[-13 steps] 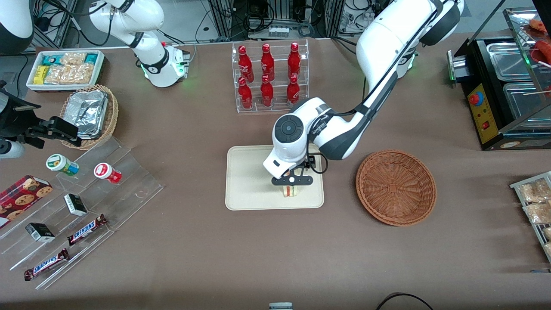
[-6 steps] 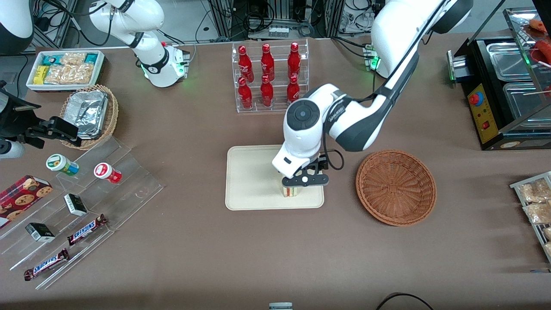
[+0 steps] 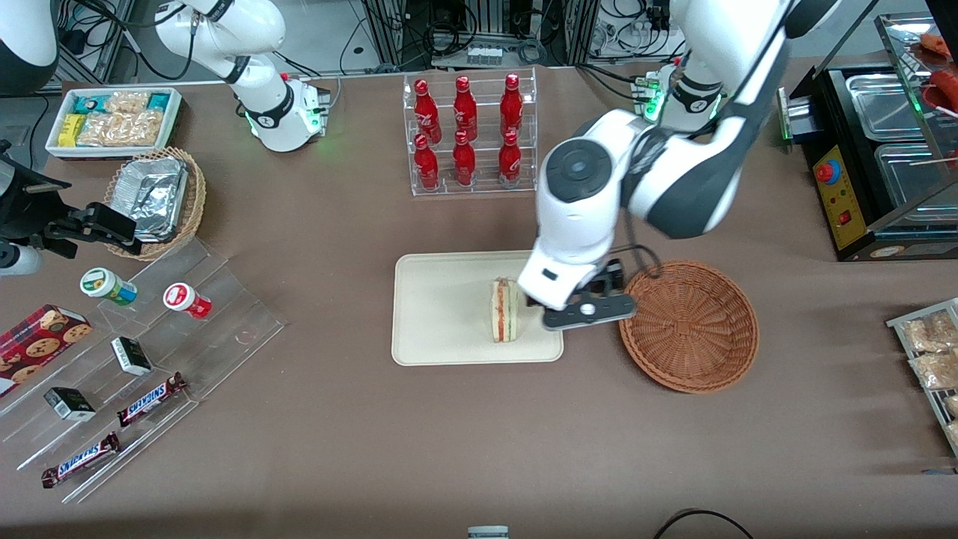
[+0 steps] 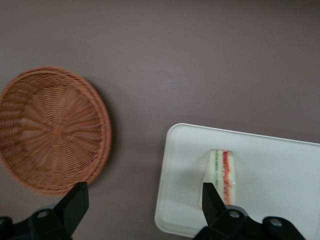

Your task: Place sandwich from basket to tray

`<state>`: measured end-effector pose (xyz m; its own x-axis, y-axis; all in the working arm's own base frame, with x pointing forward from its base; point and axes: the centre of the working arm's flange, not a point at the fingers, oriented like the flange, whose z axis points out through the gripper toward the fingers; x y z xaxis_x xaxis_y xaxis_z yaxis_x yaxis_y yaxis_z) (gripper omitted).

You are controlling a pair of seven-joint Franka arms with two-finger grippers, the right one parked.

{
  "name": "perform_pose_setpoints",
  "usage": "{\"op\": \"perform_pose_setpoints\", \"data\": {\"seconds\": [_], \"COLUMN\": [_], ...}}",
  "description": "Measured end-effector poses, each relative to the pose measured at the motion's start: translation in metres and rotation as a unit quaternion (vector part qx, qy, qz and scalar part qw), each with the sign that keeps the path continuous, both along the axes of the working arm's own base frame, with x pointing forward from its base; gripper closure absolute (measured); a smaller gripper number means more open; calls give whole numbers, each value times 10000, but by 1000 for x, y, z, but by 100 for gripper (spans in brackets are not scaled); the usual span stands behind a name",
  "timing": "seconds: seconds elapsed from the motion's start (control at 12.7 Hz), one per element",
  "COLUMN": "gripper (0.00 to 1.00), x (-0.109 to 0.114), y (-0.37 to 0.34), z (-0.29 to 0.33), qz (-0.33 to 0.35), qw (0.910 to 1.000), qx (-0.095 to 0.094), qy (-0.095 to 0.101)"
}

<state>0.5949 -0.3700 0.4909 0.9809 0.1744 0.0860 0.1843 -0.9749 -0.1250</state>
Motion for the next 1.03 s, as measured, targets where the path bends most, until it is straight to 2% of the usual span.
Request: {"op": "perform_pose_setpoints", "data": {"seconds": [0.16, 0.55, 0.79, 1.03], "gripper": [0, 0, 0, 0], "x": [4, 24, 18, 11], "y": [25, 109, 157, 207], "z": [21, 76, 102, 113], "qz": [236, 824, 415, -127], "qw": [9996, 9964, 9983, 9985], "qx": [131, -173, -358, -271], "qy": [113, 17, 189, 464]}}
